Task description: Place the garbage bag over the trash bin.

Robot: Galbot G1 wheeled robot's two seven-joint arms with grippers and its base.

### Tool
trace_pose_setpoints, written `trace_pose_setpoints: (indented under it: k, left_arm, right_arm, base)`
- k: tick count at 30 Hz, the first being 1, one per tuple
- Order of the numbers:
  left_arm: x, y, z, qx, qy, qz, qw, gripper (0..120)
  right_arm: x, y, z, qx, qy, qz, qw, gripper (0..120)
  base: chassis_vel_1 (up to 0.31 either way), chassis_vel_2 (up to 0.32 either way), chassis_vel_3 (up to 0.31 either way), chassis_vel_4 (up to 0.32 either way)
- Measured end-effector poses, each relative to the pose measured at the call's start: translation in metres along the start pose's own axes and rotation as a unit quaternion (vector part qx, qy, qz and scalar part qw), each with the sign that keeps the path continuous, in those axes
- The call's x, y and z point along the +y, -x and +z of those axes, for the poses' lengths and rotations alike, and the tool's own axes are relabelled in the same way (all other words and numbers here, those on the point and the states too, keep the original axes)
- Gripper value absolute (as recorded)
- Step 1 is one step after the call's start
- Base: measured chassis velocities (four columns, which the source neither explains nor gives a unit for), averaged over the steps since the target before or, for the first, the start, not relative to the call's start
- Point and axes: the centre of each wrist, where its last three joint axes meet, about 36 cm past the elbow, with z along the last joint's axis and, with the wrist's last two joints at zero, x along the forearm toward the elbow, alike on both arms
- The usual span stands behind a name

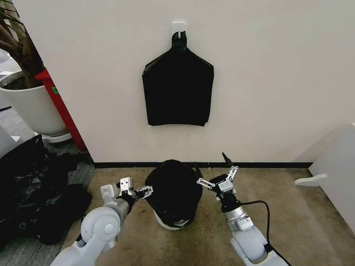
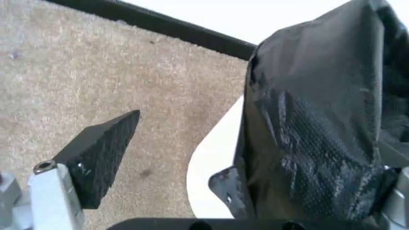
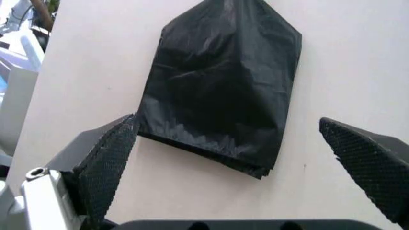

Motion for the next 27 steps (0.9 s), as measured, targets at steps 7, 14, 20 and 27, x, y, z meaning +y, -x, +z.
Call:
trace_pose_setpoints:
  k: [7,14,20,27]
  left_arm:
    - [0.010,0.014,0.001,0.015,-0.031,0.023,0.9991,100]
    - [0.020,0.034,0.006,0.044,-0.051,0.067,0.9955,100]
    - [0.030,0.047,0.001,0.064,-0.050,0.083,0.9932,100]
    - [0.035,0.052,0.003,0.072,-0.036,0.076,0.9939,100]
  right_arm:
    - [0.007,-0.003,0.001,0.004,0.003,-0.009,1.000,100]
    - [0.023,0.005,-0.002,0.054,0.025,-0.018,0.998,100]
    - [0.043,0.034,-0.008,0.123,0.073,-0.018,0.990,100]
    - [0.064,0.080,0.013,0.179,0.047,-0.053,0.981,100]
  base:
    - [0.000,0.000,0.000,0.000]
    - [0.000,0.000,0.000,0.000]
    - [0.000,0.000,0.000,0.000]
    - [0.000,0.000,0.000,0.000]
